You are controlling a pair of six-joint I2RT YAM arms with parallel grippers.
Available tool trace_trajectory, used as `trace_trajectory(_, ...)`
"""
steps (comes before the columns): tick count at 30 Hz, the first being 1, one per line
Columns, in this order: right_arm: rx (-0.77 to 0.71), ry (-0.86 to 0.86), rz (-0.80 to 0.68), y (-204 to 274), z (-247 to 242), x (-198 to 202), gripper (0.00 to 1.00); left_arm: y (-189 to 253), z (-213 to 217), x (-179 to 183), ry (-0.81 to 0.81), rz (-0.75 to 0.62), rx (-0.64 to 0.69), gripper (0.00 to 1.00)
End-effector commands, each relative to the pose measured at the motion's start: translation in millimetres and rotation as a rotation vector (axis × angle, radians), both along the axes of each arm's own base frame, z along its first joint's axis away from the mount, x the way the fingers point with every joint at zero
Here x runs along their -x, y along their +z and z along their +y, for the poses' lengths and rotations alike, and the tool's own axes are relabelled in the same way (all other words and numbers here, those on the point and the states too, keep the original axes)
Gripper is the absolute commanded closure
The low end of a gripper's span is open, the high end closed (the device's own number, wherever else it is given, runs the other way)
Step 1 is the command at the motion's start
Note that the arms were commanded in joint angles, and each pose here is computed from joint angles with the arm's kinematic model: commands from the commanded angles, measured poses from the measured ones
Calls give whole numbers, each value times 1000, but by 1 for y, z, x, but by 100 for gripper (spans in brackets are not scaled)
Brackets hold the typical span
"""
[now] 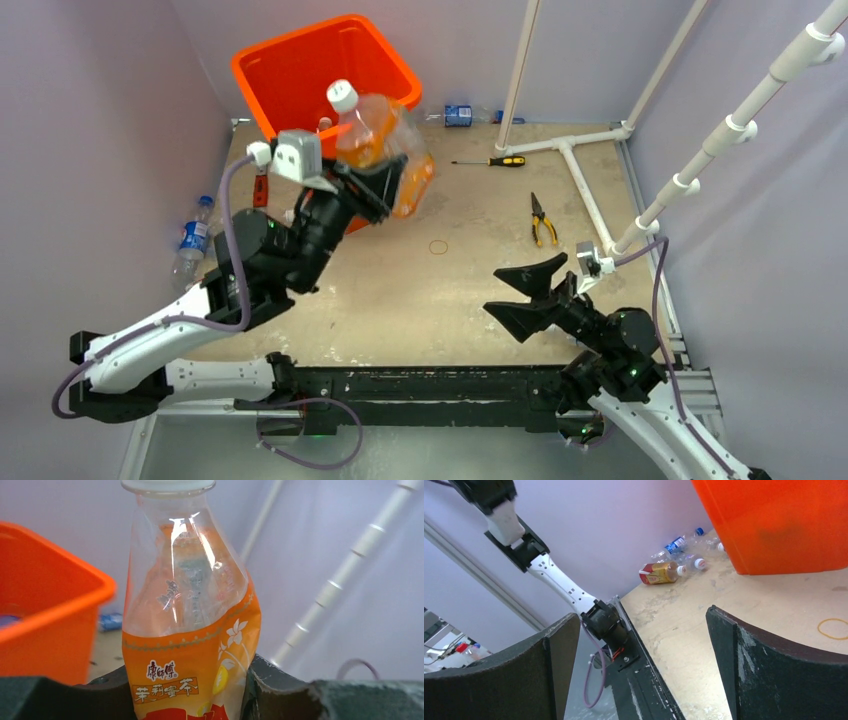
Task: Put the plastic bottles in the bin
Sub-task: Place the plastic bottle in the trash bin.
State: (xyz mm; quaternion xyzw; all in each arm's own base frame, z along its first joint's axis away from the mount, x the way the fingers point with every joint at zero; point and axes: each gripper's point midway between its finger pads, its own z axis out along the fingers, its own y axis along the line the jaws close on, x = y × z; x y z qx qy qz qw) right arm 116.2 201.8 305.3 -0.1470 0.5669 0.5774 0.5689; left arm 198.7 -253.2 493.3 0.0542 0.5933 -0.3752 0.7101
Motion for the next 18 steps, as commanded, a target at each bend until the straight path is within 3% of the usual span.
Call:
trace_trajectory(1, -26, -43, 29, -8, -5, -6, 1, 32, 36, -48, 431, -42, -280, 100)
trace_trajectory(7, 8, -22, 53, -17, 4, -11, 1, 73, 48, -141, 689, 0, -459, 100)
trace_trajectory(10, 6, -8, 51, -16, 8, -12, 1, 80, 72, -184, 788, 12, -395, 100)
trace_trajectory(14, 21, 3, 67, -19, 12, -15, 2, 58, 116, -236, 901, 94, -360, 100)
trace_trajectory(18, 40, 28, 80, -24, 16, -13, 2, 38, 152, -251, 1013, 113, -340, 100)
